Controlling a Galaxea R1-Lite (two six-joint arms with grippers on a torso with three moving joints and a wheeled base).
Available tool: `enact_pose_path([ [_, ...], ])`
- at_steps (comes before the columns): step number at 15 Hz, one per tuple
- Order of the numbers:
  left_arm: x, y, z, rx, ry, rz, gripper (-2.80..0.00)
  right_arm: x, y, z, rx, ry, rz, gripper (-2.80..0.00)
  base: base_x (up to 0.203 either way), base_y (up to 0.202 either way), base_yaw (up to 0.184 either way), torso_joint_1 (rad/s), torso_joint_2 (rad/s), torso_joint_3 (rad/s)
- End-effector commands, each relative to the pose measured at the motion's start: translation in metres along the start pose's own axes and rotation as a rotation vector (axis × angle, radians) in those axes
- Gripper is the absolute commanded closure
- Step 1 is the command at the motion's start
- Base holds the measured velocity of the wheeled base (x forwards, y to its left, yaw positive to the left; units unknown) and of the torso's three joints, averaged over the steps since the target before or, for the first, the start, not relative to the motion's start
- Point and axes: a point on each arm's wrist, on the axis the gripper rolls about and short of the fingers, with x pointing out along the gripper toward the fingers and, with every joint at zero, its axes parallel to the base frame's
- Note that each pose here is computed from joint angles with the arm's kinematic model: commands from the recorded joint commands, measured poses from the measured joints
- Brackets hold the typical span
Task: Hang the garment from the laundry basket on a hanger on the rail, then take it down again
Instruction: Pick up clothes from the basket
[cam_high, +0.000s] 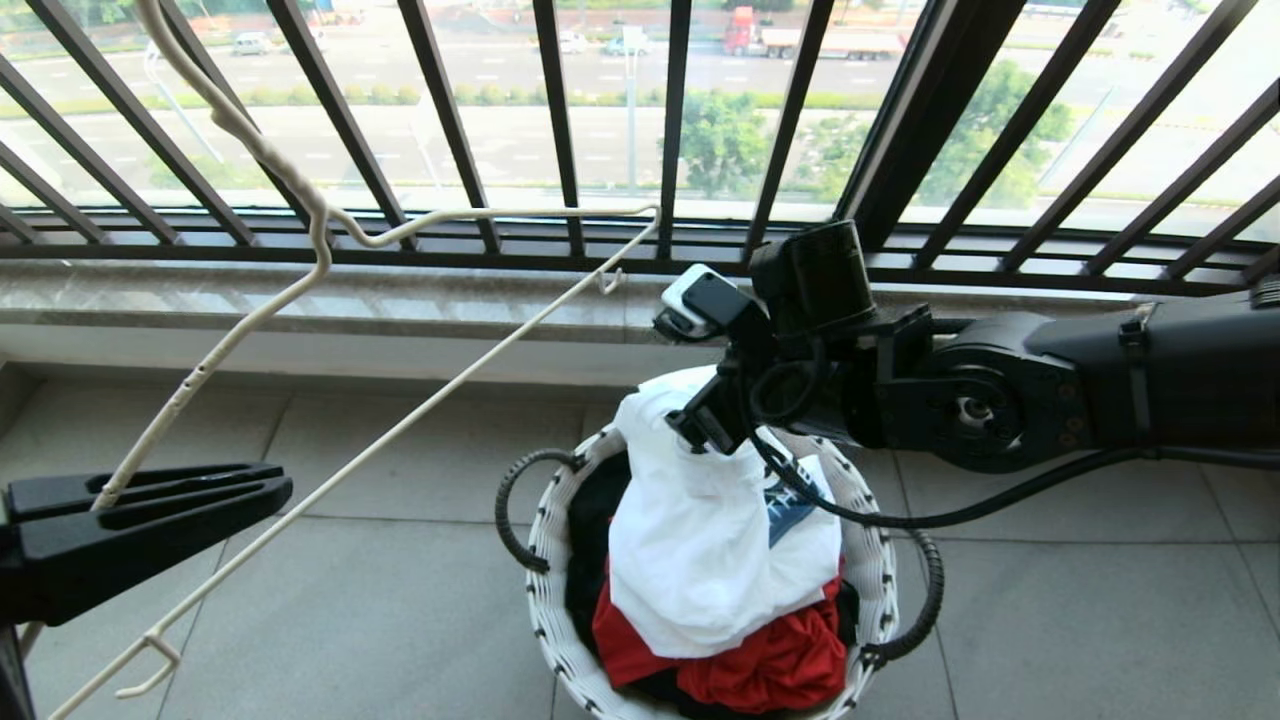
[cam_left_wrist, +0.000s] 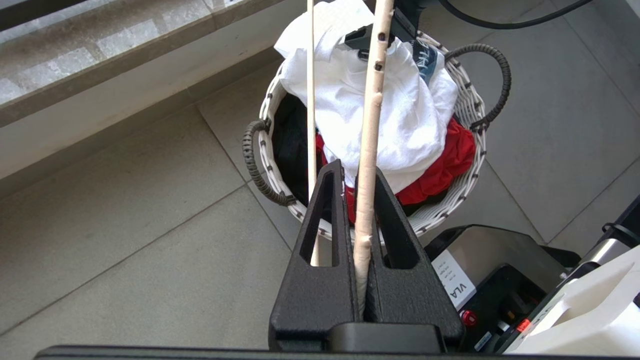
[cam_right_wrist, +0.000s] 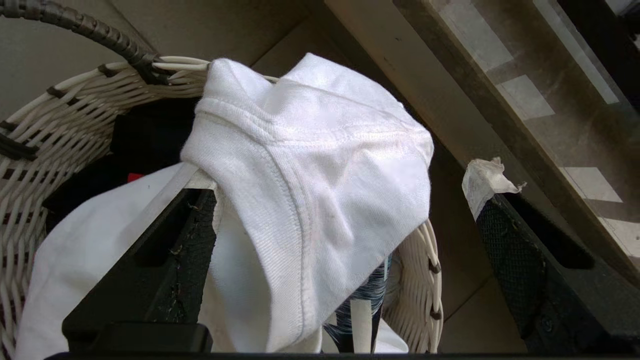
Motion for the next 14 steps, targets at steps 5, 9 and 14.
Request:
enact_pose_path([
  [5,0.001,0.0,0.0,0.001,0.005,0.0,0.0,0.008,-0.017,0.012,0.017,-0.04,-0.052,-2.8,0.0,0.0,0.0,0.0,0.0,0.0],
  [9,0.001,0.0,0.0,0.001,0.003,0.0,0.0,0.014,-0.018,0.007,0.018,-0.023,-0.062,-2.8,0.0,0.0,0.0,0.0,0.0,0.0],
  [14,0.001,0.0,-0.001,0.001,0.005,0.0,0.0,0.018,-0.022,0.002,0.024,-0.001,-0.088,-2.8,0.0,0.0,0.0,0.0,0.0,0.0],
])
